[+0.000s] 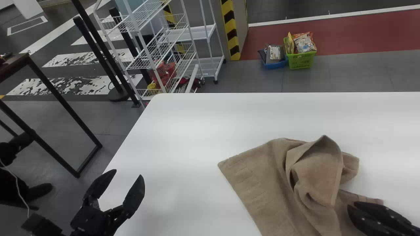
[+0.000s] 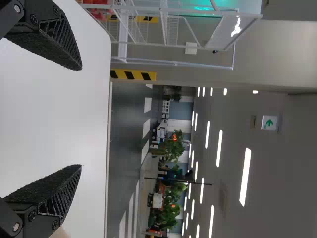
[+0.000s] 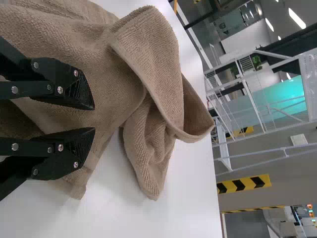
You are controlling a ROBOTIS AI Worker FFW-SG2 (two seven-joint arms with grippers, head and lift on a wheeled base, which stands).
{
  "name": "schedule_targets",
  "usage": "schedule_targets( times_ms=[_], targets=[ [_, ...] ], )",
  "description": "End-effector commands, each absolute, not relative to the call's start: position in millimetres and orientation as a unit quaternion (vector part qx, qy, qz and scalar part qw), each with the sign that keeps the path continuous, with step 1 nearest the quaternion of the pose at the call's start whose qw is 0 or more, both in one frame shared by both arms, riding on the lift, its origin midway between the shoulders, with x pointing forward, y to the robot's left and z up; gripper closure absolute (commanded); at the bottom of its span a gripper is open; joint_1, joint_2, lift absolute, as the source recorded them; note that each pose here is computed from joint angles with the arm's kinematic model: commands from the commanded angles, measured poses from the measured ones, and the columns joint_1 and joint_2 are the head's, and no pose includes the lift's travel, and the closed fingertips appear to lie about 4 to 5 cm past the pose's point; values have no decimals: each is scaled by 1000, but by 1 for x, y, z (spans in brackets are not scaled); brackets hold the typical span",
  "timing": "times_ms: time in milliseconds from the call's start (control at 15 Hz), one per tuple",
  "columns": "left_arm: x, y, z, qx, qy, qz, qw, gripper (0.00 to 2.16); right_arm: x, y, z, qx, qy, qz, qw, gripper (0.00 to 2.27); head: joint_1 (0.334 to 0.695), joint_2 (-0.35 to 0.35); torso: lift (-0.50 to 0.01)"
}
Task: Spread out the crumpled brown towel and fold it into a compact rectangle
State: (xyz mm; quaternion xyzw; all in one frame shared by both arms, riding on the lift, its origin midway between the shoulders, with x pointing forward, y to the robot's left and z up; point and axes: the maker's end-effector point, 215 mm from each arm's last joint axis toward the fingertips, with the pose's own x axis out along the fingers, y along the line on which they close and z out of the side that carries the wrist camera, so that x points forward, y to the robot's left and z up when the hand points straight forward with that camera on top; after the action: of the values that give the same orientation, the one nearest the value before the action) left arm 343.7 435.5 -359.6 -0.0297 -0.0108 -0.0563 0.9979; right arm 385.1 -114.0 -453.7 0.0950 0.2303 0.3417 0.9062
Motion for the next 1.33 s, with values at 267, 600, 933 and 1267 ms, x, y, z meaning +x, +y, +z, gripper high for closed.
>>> schedule_targets(
  times_ms=[267,600,933,1267],
  targets=[
    [343,435,-360,-32,-11,-56,998,124,367,-130,-454,116,252,333,901,859,695,350,-127],
    [343,435,-361,-32,-11,-55,998,124,365,-129,-464,120,258,335,898,859,695,350,-127],
    [343,436,-361,-33,-11,-54,998,124,368,-138,-452,124,247,329,903,856,695,350,-127],
    [342,437,-359,-33,-13,-55,998,124,367,-148,-454,126,255,320,904,856,695,350,-127]
  ],
)
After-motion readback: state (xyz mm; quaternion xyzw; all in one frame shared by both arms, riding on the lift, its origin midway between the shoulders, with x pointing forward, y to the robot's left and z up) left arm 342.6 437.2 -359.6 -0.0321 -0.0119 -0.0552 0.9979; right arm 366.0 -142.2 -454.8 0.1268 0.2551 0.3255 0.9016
